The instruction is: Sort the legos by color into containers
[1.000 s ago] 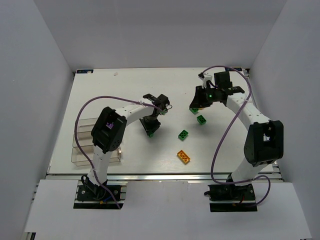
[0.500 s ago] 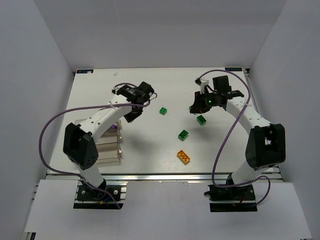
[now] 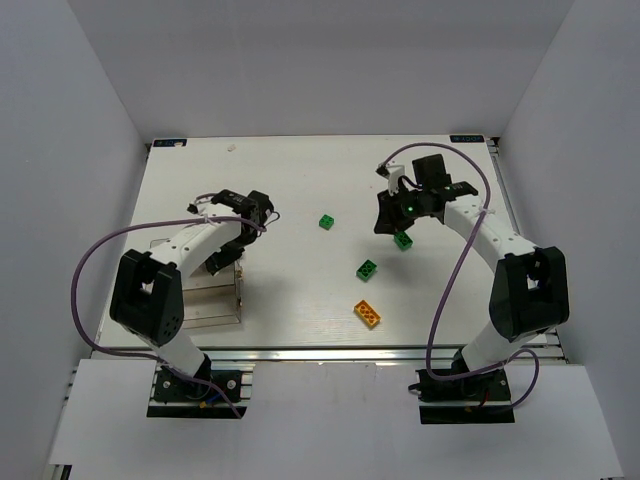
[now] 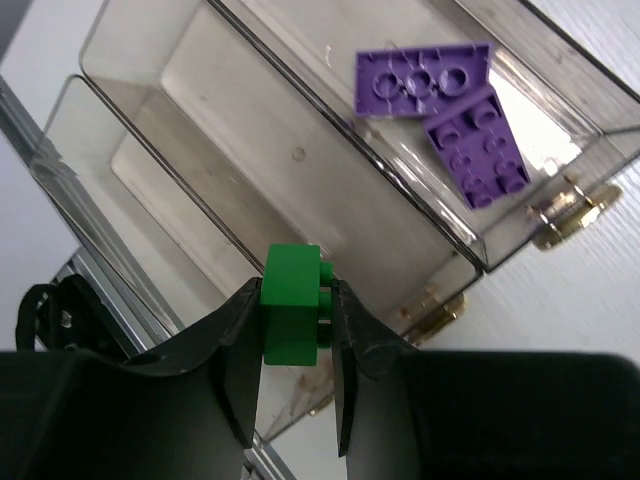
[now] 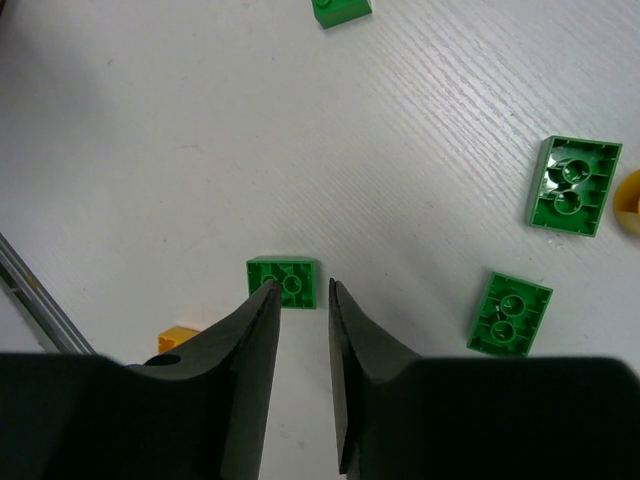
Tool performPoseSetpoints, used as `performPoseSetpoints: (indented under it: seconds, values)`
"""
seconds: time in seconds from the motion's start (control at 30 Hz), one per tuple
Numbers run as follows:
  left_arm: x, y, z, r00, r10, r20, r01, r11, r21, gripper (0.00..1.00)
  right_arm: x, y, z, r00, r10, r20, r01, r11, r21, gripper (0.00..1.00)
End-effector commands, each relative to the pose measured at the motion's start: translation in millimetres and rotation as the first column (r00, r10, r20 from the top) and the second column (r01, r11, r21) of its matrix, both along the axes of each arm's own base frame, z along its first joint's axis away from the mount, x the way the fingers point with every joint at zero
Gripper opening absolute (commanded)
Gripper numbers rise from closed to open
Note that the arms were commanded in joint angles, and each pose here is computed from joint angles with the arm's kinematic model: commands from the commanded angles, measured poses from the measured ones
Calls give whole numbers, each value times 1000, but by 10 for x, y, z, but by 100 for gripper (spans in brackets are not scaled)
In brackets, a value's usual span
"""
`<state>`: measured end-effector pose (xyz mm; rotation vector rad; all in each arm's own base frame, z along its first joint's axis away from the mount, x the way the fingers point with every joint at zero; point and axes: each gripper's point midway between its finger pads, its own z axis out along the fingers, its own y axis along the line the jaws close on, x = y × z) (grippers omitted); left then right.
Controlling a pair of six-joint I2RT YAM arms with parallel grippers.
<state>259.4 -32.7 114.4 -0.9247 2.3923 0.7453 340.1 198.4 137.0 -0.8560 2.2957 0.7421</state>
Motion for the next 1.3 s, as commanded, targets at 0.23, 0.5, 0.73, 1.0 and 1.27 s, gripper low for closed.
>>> performPoseSetpoints:
  seconds: [0.23,0.5,0.73,1.0,1.27]
  values:
    - [45,165,16,997,-20,-71,25,997,73,57,-38,43,-28,992,109,60,-104,991,-82,70]
    - [90,51,118,998,-49,-29,49,999,-11,78,-291,-16,-340,968,250,20,-239,944,-227,79]
    - [310,-354,513,942,-272,194,314,921,-232,81,-674,74,-670,864,503,21,-483,840,-248,86]
    - [163,-648,1306,645,-346,682,647,722,-246,98,-818,134,-757,354,891,285,-803,445,-396,89]
    - [-63,-643,1146,688,-311,656,628,708,-323,98,-580,278,-960,224,937,269,-828,328,-456,85]
